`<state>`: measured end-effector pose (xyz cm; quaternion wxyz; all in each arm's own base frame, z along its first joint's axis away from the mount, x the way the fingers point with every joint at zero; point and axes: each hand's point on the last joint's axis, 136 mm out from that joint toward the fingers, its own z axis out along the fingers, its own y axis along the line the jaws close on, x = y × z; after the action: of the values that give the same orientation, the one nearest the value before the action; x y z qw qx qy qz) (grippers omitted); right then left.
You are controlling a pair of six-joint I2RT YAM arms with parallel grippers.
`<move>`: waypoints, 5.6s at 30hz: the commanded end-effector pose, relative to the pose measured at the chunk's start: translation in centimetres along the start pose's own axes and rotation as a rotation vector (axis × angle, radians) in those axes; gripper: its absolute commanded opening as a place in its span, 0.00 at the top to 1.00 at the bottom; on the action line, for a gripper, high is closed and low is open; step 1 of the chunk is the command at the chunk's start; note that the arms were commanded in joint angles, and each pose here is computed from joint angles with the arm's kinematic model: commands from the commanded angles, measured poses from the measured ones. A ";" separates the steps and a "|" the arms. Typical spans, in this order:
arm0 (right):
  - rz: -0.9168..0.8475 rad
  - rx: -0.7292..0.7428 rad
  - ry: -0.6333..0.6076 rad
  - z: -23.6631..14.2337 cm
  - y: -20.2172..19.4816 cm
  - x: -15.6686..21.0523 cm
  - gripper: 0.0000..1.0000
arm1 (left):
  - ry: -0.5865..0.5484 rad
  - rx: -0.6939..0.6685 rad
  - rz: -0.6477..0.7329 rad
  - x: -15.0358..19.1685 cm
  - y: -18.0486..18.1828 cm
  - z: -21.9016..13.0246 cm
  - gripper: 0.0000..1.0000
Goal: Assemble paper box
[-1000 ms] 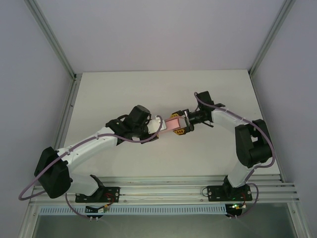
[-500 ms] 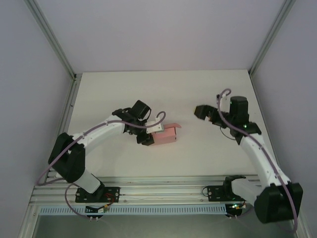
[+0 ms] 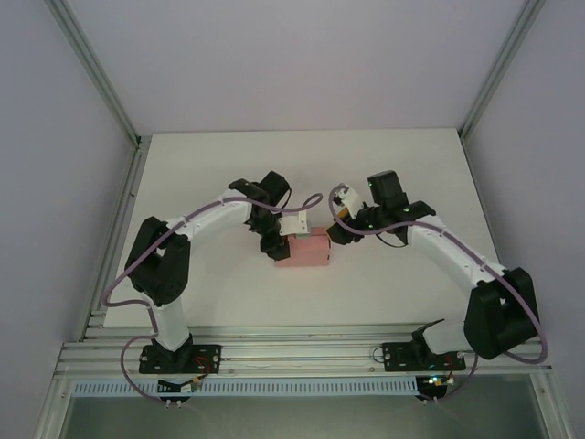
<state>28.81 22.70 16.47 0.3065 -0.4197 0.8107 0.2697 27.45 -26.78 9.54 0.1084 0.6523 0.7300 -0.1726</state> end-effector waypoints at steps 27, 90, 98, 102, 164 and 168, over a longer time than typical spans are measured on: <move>0.082 0.102 0.131 2.1 0.4 1.5 1.00 | 0.025 -0.022 -0.070 0.2 1.4 0.9 0.63; 0.453 0.362 0.039 6.0 4.1 12.5 1.00 | -0.069 -0.160 -0.222 -1.7 2.7 0.8 0.49; 0.476 0.444 0.056 7.1 2.6 12.8 1.00 | -0.125 -0.184 -0.251 -3.4 2.8 -0.8 0.33; 0.486 0.465 0.059 6.5 2.4 12.4 1.00 | -0.162 -0.257 -0.271 -4.2 3.0 -3.4 0.22; 0.548 0.780 0.051 2.8 3.1 5.6 1.00 | -0.325 -0.418 -1.166 0.6 0.2 -6.1 1.00; 0.555 0.776 0.044 2.9 3.3 5.7 1.00 | -0.309 -0.438 -1.201 1.1 0.2 -5.9 1.00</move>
<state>25.34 24.44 12.61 0.3623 -0.0462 0.9304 0.0296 27.70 -22.55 14.05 0.2180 0.0980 0.9634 -0.1214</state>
